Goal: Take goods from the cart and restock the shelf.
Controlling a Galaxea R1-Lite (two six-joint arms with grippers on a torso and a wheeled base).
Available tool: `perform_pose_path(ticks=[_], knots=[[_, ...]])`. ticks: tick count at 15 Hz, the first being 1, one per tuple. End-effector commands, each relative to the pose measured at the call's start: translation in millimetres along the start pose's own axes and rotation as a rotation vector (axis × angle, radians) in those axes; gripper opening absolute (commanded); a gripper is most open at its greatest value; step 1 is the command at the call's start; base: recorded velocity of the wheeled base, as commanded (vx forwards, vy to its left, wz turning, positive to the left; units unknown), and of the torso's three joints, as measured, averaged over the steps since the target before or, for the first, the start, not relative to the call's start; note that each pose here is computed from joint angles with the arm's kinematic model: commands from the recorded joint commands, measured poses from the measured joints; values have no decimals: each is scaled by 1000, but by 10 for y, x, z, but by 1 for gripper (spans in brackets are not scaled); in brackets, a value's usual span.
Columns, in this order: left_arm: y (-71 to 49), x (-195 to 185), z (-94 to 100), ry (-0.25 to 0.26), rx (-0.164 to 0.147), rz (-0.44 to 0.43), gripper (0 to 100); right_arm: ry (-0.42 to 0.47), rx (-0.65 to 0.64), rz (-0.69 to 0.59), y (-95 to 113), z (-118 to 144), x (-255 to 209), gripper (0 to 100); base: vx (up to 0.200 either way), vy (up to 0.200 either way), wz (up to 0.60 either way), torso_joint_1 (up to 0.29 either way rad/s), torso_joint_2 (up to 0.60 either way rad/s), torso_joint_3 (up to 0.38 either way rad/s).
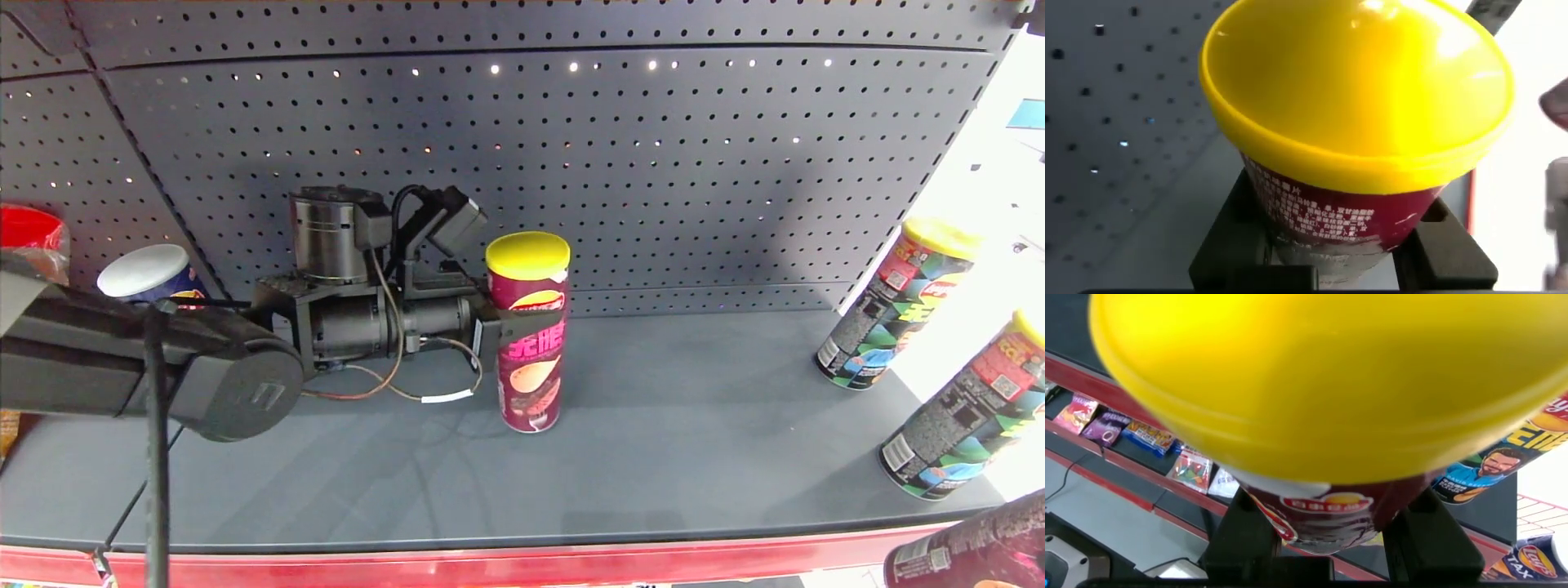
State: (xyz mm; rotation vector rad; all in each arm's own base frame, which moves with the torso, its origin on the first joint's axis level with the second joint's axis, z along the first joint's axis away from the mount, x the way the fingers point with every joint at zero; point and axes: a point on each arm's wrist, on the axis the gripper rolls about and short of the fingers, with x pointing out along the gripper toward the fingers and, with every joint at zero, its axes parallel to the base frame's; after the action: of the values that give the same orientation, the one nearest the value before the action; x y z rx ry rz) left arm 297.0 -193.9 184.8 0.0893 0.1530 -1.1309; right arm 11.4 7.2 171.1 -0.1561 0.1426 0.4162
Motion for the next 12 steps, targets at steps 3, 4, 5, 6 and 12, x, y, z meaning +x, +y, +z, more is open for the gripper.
perform_pose_path(ticks=[3,4,5,6,12], knots=[[-299,-199,76,-13,13,-62,0,5,1,5,-4,5,16,0,0,0,0,0,0,0],[-329,-195,54,-8,11,-78,0,6,1,4,-5,9,17,0,0,0,0,0,0,0],[-396,-173,22,-18,20,-107,0,4,1,5,-6,18,17,0,0,0,0,0,0,0],[-439,-153,-12,-24,25,-122,0,5,1,7,-7,22,21,0,0,0,0,0,0,0],[-583,-95,-206,10,16,-166,0,10,2,7,-12,33,34,0,0,0,0,0,0,0]])
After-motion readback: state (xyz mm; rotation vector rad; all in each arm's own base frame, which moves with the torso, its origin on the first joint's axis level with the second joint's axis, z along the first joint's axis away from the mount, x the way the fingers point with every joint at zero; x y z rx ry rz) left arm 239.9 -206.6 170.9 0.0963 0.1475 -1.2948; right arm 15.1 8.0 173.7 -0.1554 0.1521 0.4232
